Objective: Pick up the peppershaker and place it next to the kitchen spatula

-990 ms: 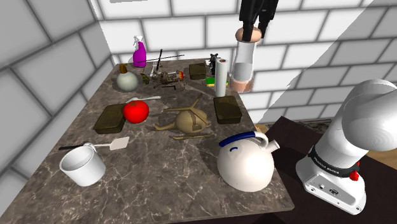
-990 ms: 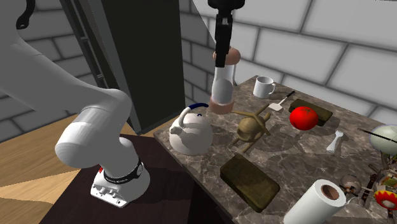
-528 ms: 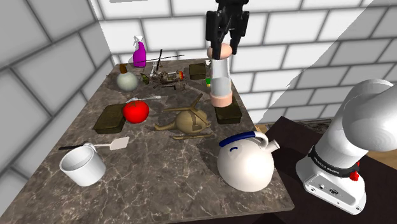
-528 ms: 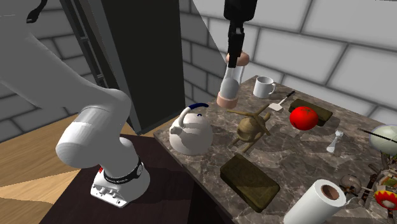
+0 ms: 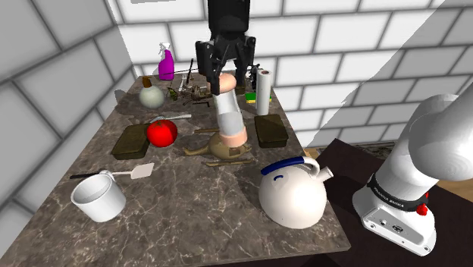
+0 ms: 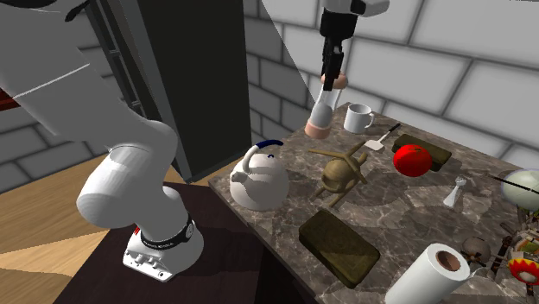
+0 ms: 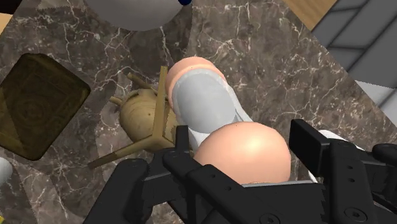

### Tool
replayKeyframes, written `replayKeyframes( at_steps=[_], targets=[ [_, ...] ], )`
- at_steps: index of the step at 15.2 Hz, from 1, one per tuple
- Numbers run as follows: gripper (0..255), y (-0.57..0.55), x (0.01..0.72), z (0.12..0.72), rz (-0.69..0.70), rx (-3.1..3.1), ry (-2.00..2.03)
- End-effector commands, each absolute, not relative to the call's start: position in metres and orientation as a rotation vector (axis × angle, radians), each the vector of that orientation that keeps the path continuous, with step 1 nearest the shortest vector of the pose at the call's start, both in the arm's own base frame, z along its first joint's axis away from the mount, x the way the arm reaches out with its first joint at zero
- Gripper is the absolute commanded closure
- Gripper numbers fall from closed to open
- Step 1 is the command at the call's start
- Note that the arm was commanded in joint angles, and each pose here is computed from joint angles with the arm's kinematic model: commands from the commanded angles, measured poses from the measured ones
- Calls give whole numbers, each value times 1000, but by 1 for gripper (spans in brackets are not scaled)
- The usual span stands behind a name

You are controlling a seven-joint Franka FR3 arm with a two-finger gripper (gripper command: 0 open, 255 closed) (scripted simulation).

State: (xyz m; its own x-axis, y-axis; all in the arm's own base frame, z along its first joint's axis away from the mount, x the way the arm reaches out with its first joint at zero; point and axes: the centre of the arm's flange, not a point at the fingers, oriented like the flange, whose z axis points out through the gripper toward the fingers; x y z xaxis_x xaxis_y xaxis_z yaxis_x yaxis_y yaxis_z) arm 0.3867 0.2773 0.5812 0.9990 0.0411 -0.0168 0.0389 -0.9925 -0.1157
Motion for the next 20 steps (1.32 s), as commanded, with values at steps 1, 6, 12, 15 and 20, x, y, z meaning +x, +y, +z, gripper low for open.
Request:
replayKeyframes(
  at_steps=[1,6,12,15,20],
  targets=[
    [255,300,397,570,29,-3024,-60],
    [255,357,420,546,29,-3024,-60],
    [255,425,449,518,29,-3024,-60],
    [255,459,463,504,29,-3024,-60],
    [255,520,489,478,29,-3024,-60]
  ],
)
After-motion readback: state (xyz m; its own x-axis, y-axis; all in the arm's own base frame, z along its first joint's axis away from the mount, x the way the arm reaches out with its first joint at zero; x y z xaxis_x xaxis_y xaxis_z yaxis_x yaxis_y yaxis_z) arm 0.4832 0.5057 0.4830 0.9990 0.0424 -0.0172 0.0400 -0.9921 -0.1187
